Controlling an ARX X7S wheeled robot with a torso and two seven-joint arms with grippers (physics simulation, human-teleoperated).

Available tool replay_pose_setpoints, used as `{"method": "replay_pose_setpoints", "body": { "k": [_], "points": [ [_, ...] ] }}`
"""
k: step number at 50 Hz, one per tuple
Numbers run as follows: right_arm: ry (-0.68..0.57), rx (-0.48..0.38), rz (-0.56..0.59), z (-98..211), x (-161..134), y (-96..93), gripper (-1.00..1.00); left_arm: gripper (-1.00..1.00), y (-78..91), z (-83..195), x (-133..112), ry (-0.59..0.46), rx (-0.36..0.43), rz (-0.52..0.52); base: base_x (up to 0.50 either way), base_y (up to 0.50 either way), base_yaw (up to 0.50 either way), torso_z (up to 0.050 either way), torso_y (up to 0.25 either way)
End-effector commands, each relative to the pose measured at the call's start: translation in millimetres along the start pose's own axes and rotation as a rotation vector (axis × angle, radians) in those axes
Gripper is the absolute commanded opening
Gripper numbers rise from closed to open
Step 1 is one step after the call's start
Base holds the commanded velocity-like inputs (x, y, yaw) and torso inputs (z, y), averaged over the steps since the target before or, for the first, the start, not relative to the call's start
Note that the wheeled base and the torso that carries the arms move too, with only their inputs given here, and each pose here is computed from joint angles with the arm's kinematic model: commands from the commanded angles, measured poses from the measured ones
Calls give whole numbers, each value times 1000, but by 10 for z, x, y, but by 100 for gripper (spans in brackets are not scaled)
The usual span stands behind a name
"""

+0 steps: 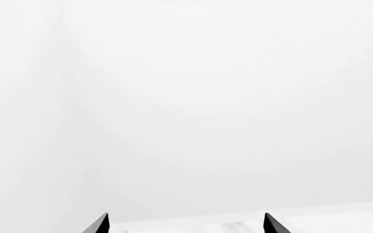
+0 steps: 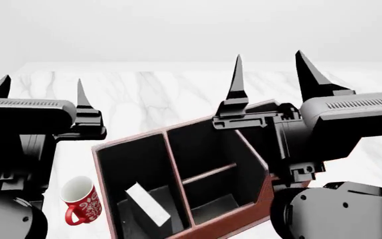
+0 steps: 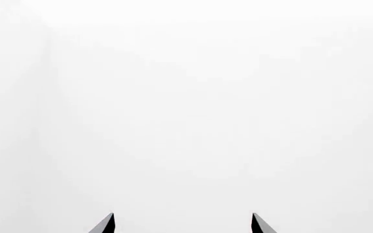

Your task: Pick up the book and place it in the left compartment of the caddy.

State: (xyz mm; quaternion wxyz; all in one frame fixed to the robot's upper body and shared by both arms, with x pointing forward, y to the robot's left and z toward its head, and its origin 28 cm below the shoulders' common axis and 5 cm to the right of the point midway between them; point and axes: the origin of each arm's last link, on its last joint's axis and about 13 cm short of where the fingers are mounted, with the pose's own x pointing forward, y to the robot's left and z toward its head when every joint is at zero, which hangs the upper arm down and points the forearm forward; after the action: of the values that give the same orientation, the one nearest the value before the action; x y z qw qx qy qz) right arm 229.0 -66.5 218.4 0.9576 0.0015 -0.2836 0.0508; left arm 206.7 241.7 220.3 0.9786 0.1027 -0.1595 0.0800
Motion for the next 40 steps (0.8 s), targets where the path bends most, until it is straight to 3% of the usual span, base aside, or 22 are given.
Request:
{"method": "replay_pose_setpoints", "body": {
  "k": [1, 40],
  "points": [
    [-80, 6, -4, 204, -5, -12, 100, 100, -36, 168, 49, -71, 30, -18, 0, 0, 0, 0, 0],
    [-262, -9, -7, 479, -29, -33, 100, 100, -115, 377, 15, -199, 84, -52, 0, 0, 0, 0, 0]
  ]
}}
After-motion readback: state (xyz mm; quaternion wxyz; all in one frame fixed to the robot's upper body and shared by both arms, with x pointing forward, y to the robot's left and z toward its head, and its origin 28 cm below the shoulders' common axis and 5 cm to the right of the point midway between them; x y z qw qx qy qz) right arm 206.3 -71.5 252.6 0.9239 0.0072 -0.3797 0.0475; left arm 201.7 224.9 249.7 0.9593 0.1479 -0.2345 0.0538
